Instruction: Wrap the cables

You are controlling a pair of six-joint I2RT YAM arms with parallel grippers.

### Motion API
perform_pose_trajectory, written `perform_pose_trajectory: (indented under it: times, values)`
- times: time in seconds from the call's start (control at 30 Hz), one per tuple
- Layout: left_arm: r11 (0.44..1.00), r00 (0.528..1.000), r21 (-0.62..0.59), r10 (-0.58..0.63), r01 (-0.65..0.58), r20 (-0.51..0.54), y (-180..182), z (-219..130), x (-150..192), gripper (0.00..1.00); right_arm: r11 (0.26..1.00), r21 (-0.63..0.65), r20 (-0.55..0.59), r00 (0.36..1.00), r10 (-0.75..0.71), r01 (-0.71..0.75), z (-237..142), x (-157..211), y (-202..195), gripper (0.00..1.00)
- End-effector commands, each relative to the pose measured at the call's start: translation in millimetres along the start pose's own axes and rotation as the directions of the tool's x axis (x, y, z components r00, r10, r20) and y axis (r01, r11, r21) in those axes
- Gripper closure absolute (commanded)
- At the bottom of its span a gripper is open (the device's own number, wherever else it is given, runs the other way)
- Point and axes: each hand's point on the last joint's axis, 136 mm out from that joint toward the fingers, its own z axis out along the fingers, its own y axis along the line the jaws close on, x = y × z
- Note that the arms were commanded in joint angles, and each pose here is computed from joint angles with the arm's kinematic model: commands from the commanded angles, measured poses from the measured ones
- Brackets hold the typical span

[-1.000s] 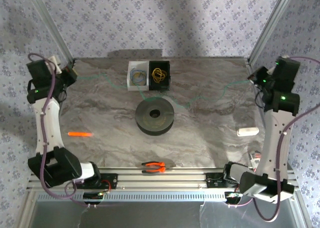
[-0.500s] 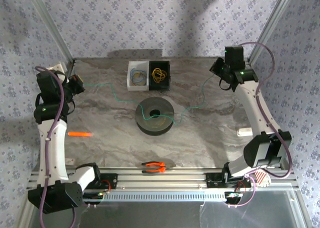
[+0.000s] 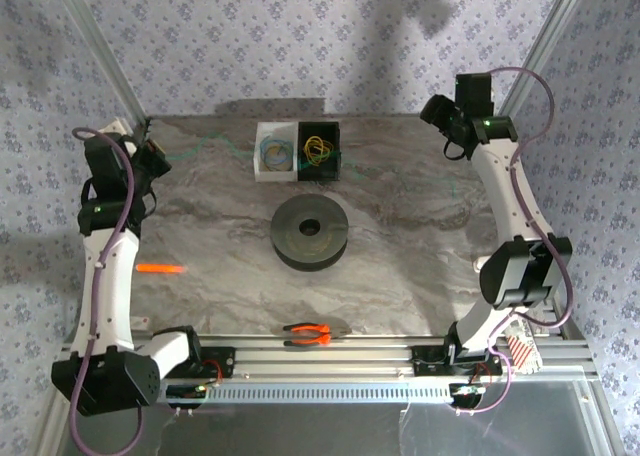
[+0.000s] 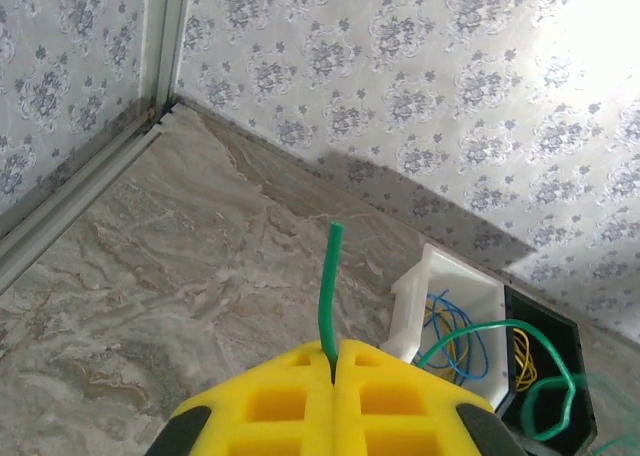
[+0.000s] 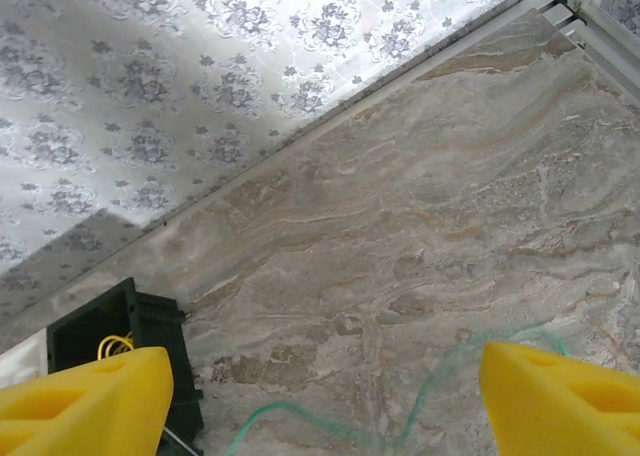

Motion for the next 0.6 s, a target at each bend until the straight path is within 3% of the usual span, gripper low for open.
perform_pose_trajectory:
  times: [0.0,0.13,0.23,0.3,0.4,0.57]
  values:
    - [1.000,0.997,0.004,-0.020,0.019,0.081,-11,4,-23,1.00,0.998,-0.062,-0.029,0.999,-0.027,0.025,-3,-2,12,0.14]
    - [1.000,0.998,0.013,0.006,-0.007,0.064,-24,16,-17,1.00,0.964,-0.230,-0.012,0.990,-0.140,0.133,-16,3,57,0.10]
    - [0.999,0.997,0.000,0.046,-0.046,0.054,-31,22,-9,1.00,0.859,-0.436,0.065,0.962,-0.266,0.267,-39,5,115,0.09]
    - [0.998,0.997,0.000,0.057,-0.057,0.045,-34,25,-4,1.00,0.737,-0.563,0.124,0.920,-0.372,0.374,-60,19,159,0.08]
    - [0.998,0.997,0.002,0.068,-0.068,0.040,-39,28,2,1.00,0.471,-0.708,0.247,0.809,-0.534,0.526,-95,59,231,0.06]
    - [0.996,0.996,0.002,0.086,-0.086,0.024,-43,33,4,1.00,0.067,-0.810,0.405,0.639,-0.654,0.582,-128,144,318,0.04]
